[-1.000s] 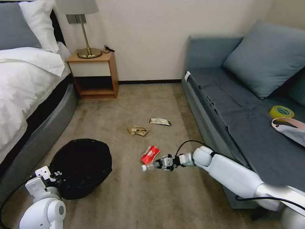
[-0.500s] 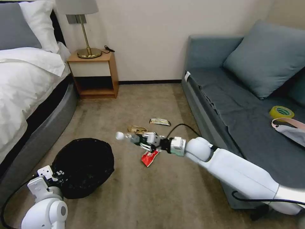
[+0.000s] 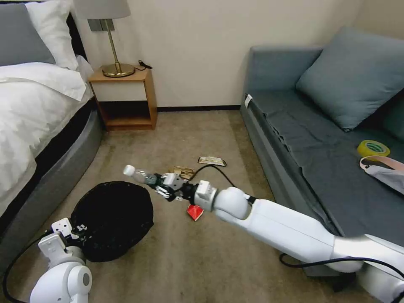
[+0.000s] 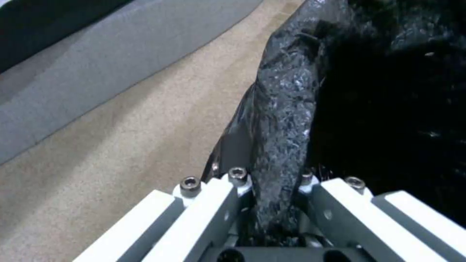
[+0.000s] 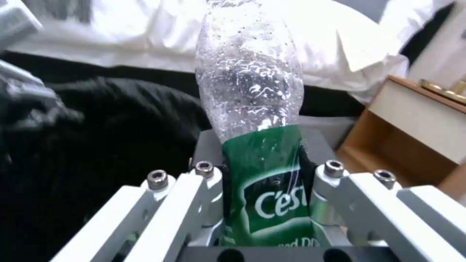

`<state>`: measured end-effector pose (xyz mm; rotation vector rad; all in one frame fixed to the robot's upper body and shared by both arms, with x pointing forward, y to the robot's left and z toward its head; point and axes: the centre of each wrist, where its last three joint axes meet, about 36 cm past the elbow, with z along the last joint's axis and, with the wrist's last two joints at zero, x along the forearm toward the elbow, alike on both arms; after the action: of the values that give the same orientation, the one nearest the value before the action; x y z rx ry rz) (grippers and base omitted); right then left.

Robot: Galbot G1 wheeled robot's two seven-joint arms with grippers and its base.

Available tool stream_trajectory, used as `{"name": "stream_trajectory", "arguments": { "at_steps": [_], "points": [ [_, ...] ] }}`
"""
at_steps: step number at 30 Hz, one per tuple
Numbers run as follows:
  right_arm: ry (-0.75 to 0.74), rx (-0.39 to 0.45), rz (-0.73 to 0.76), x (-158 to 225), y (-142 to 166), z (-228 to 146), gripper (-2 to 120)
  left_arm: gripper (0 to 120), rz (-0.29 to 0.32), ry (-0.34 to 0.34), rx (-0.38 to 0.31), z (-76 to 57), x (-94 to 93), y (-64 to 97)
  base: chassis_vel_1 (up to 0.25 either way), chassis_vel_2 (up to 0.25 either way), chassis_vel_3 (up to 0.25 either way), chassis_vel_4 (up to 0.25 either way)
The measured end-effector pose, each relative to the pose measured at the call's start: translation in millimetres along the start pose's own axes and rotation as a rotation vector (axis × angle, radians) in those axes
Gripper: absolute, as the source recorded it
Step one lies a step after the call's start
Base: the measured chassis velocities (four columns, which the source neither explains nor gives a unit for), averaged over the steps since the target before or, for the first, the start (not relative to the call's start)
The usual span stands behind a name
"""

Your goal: Pick up the trash bin, then pick up the garbage on the floor and place it into the trash bin.

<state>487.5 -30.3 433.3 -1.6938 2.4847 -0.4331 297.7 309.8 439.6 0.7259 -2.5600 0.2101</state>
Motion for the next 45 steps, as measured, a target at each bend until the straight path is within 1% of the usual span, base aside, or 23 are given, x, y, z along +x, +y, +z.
{"name": "stream_trajectory", "arguments": {
  "at_steps": [2,3,4,6,11,12,14,16,18,26,30,31,32,35,36,37,39,41,42,44,45],
  "points": [
    [0.0,0.0,0.0,0,0,0,21,1,0.0,0.0,0.0,0.0,0.0,0.0,0.0,0.0,0.0,0.0],
    [-0.003,-0.004,-0.014,-12,10,-2,21,1,0.002,0.0,-0.001,0.3,0.6,-1.6,0.0,0.0,0.0,0.0],
    [0.0,-0.007,-0.017,-16,14,-2,21,1,0.002,0.0,-0.002,0.5,0.9,-2.1,0.0,0.0,0.0,0.0],
    [0.004,-0.01,-0.02,-20,18,-2,21,1,0.003,0.0,-0.003,0.7,1.2,-3.1,0.0,0.0,0.0,0.0],
    [0.04,-0.017,-0.037,-36,40,3,21,1,0.009,-0.002,-0.004,1.0,3.4,-6.3,0.0,0.0,0.0,0.0],
    [0.04,-0.017,-0.037,-36,40,3,21,1,0.009,-0.002,-0.004,1.0,3.4,-6.3,0.0,0.0,0.0,0.0],
    [0.061,-0.021,-0.04,-43,49,7,21,1,0.01,-0.005,-0.007,0.5,4.8,-6.7,0.0,0.0,0.0,0.0],
    [0.069,-0.021,-0.042,-44,51,9,21,1,0.011,-0.007,-0.008,0.1,5.5,-6.9,0.0,0.0,0.0,0.0],
    [0.1,-0.017,-0.045,-51,58,19,21,1,0.016,-0.015,-0.01,-1.9,9.1,-7.7,0.0,0.0,0.0,0.0],
    [0.139,0.009,-0.041,-56,60,38,21,1,0.023,-0.031,-0.014,-5.7,15.5,-7.9,0.0,0.0,0.0,0.0],
    [0.145,0.018,-0.031,-57,60,41,22,1,0.022,-0.035,-0.017,-6.1,16.6,-8.0,0.0,0.0,0.0,0.0],
    [0.147,0.018,-0.029,-57,60,41,25,1,0.023,-0.036,-0.018,-6.2,16.8,-8.1,0.0,0.0,0.0,0.0],
    [0.147,0.018,-0.029,-57,60,41,25,1,0.023,-0.036,-0.018,-6.2,16.8,-8.1,0.0,0.0,0.0,0.0],
    [0.15,0.018,-0.019,-55,60,40,39,1,0.025,-0.037,-0.021,-6.2,17.3,-8.6,0.0,0.0,0.0,0.0],
    [0.15,0.018,-0.019,-55,60,40,39,1,0.025,-0.037,-0.021,-6.2,17.3,-8.6,0.0,0.0,0.0,0.0],
    [0.151,0.015,-0.015,-54,60,39,45,1,0.025,-0.038,-0.022,-6.1,17.4,-8.7,0.0,0.0,0.0,0.0],
    [0.151,0.011,-0.015,-54,61,39,54,1,0.025,-0.038,-0.023,-6.0,17.4,-9.0,0.0,0.0,0.0,0.0],
    [0.15,0.01,-0.014,-54,62,39,55,1,0.026,-0.039,-0.024,-5.9,17.5,-9.0,0.0,0.0,0.0,0.0],
    [0.149,0.008,-0.014,-54,62,38,62,1,0.026,-0.039,-0.025,-5.7,17.4,-9.0,0.0,0.0,0.0,0.0],
    [0.147,0.007,-0.014,-54,62,37,73,1,0.025,-0.038,-0.025,-5.3,17.1,-9.0,0.0,0.0,0.0,0.0],
    [0.147,0.007,-0.014,-54,62,37,73,1,0.025,-0.038,-0.025,-5.3,17.1,-9.0,0.0,0.0,0.0,0.0]
  ]
}}
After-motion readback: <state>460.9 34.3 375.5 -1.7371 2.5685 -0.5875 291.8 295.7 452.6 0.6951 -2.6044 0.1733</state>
